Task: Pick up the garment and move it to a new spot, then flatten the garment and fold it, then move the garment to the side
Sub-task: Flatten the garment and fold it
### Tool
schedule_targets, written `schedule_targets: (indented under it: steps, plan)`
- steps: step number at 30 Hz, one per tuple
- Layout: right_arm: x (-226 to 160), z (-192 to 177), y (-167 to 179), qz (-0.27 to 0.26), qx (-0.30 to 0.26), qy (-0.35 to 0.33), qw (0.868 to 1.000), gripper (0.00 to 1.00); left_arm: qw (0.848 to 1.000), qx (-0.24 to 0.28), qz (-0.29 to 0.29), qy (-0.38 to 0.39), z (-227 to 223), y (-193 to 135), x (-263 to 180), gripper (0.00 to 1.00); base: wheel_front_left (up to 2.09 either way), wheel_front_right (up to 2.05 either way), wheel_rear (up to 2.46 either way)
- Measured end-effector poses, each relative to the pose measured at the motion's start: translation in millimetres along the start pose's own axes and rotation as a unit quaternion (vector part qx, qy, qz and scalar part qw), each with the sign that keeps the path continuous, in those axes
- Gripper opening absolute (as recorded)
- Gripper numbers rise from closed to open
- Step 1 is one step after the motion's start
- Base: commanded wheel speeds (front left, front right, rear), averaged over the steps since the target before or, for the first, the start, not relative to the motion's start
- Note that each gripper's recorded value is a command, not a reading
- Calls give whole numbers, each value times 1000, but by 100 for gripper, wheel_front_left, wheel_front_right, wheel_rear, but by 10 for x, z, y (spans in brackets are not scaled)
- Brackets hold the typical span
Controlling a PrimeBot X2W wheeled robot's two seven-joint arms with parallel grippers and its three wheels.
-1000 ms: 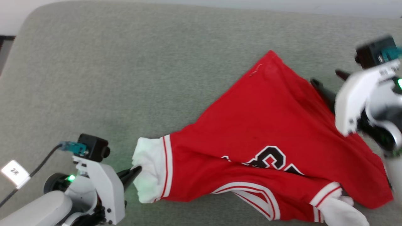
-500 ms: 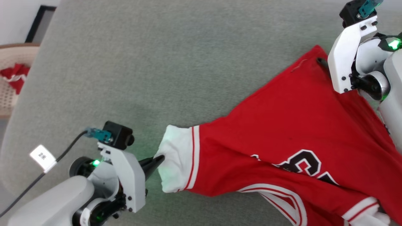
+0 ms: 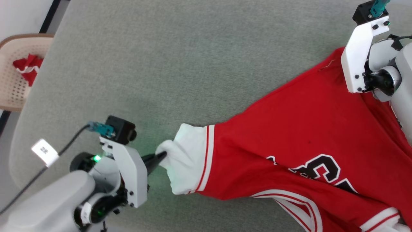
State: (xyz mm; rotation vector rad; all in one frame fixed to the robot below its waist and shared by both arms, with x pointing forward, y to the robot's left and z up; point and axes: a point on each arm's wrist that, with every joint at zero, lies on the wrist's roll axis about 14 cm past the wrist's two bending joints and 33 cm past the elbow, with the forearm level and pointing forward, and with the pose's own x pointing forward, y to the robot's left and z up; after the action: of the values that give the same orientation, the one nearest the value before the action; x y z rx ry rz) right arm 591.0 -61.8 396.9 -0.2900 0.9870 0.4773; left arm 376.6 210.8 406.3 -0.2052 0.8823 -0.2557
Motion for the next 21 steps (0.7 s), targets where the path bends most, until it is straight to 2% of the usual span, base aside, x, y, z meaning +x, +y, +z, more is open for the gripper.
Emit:
schedule_targets:
  steps: [5, 13, 21]
  plan:
    - [-230, 166, -211, -21, 15, -52, 998, 0, 999, 31, 10, -19, 301, 41, -55, 0, 0, 0, 0]
    - [-857, 548, -425, -42, 30, -161, 986, 0, 991, 94, 40, -85, 1217, 48, -320, 0, 0, 0, 0]
    - [-1701, 831, -702, -80, 27, -268, 960, 0, 965, 159, 64, -199, 2322, -118, -741, 0, 0, 0, 0]
